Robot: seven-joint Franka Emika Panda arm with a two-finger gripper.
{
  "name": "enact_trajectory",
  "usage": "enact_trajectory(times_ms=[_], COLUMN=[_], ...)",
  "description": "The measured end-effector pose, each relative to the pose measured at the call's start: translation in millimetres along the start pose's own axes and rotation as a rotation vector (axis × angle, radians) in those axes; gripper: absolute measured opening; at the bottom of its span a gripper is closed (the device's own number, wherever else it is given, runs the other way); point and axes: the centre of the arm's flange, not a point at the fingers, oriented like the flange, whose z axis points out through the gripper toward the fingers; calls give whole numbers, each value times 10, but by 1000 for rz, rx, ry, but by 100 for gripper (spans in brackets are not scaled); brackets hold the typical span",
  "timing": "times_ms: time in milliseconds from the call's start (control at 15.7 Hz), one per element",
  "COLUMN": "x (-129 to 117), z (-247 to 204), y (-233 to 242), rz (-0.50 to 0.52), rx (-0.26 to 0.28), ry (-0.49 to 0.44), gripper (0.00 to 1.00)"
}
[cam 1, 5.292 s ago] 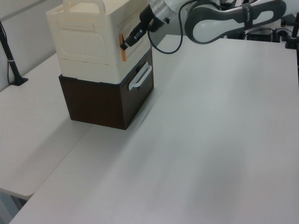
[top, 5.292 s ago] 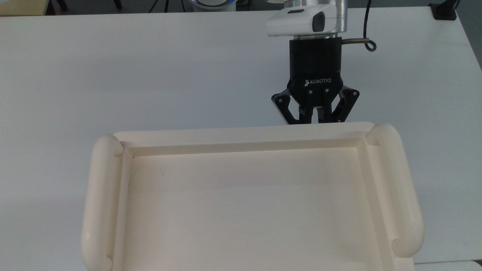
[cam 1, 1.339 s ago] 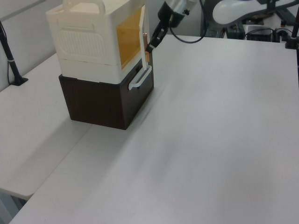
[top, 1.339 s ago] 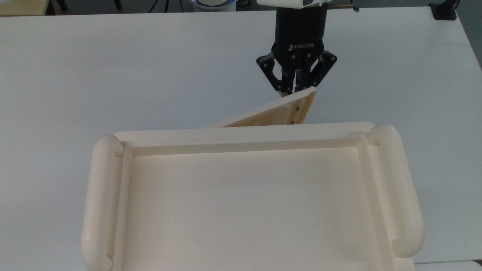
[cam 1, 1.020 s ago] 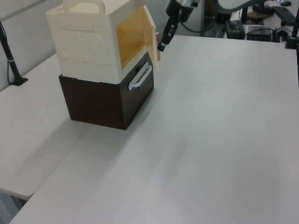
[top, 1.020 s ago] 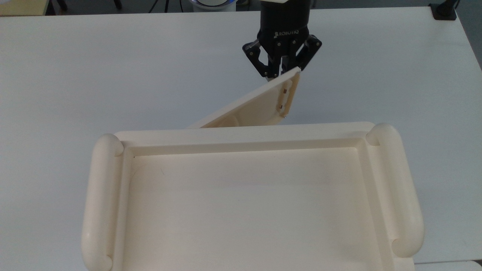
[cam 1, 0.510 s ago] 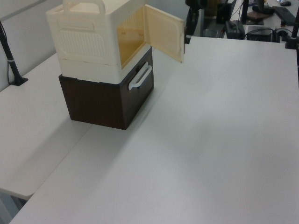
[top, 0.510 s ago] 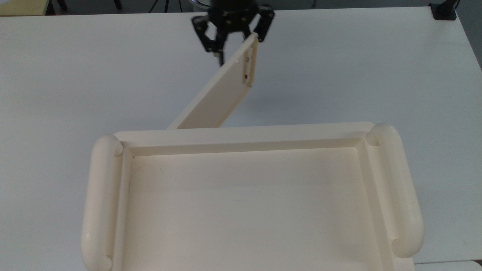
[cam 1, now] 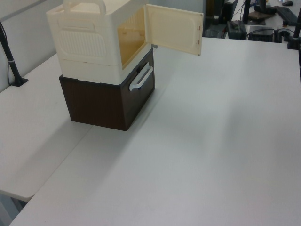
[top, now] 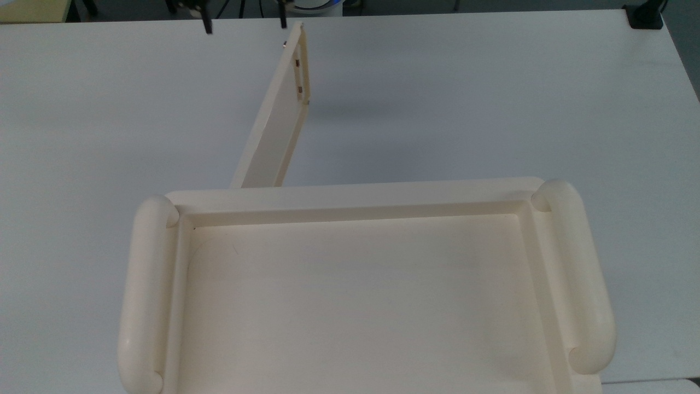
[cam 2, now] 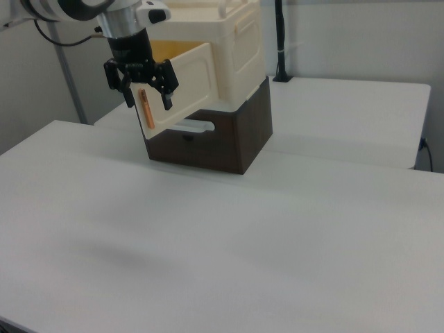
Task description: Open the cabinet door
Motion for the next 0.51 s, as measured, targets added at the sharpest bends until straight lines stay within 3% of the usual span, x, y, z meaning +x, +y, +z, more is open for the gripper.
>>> enact_trajectory(times_ms=[319,510], x=[-396,-477], z=[-272,-342], y=[418,481], rz=[85,158], rx=[14,15], ry=[-47,-51], gripper=[100,100])
